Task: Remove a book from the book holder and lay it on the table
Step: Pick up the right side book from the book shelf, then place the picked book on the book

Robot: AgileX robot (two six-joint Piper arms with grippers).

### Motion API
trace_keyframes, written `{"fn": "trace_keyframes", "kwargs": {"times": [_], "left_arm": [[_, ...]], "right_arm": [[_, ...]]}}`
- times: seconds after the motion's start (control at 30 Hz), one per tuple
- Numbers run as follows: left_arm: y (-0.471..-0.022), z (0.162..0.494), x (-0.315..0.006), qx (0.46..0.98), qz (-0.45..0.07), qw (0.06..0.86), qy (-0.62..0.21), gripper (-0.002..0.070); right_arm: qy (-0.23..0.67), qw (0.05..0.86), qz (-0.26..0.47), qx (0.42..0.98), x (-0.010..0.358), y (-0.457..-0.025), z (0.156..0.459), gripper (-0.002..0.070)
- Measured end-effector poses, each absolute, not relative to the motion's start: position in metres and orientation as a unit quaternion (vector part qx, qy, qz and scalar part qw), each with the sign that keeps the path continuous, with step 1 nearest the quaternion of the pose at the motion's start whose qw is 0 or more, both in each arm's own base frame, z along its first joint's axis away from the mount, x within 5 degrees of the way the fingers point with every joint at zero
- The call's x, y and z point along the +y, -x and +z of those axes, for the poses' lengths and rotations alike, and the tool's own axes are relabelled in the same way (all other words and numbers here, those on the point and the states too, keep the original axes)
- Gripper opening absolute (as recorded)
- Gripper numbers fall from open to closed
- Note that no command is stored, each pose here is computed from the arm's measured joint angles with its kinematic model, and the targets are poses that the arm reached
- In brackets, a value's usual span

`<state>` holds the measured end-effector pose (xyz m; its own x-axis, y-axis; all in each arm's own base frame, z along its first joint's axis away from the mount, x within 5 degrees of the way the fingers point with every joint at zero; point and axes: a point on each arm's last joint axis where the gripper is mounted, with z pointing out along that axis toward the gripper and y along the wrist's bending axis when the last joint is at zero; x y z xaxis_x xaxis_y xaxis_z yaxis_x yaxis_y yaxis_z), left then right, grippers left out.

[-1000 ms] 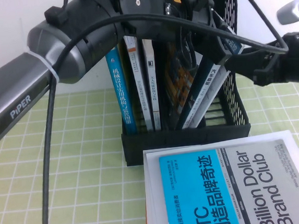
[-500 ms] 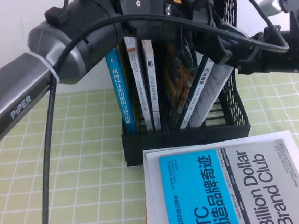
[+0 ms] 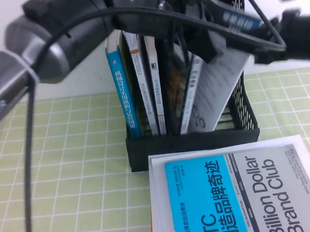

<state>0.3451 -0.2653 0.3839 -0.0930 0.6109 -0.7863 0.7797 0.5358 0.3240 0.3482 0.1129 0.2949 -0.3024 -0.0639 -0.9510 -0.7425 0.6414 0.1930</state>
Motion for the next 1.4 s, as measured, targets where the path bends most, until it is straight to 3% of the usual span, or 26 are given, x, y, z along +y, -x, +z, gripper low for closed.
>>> {"fn": "trace_keyframes", "kwargs": {"times": [0.17,0.37,0.6,0.77,0.97,1.2,1.4], "left_arm": [[-0.333,0.413,-0.243,0.74,-0.072,0.498,-0.446,-0.0003],[-0.301,0.46,-0.213,0.73,-0.071,0.532,-0.423,-0.0003],[-0.245,0.511,-0.169,0.729,-0.076,0.555,-0.393,-0.0003],[-0.199,0.537,-0.135,0.739,-0.08,0.561,-0.365,-0.0003],[-0.147,0.548,-0.099,0.762,-0.101,0.548,-0.33,-0.0003],[-0.106,0.513,-0.073,0.789,-0.129,0.521,-0.3,-0.0003],[-0.087,0.467,-0.06,0.808,-0.153,0.506,-0.261,-0.0003]], "right_arm": [[0.284,0.58,0.323,0.693,0.11,-0.325,0.354,0.0034],[0.297,0.628,0.373,0.615,0.11,-0.281,0.432,0.0027],[0.331,0.593,0.456,0.576,0.114,-0.236,0.484,0.0027],[0.42,0.499,0.461,0.602,0.118,-0.213,0.488,0.0027],[0.48,0.442,0.363,0.665,0.119,-0.206,0.478,0.0027],[0.588,0.34,0.173,0.714,0.145,-0.19,0.447,0.0027],[0.646,0.323,0.022,0.691,0.18,-0.169,0.437,0.0027]]}}
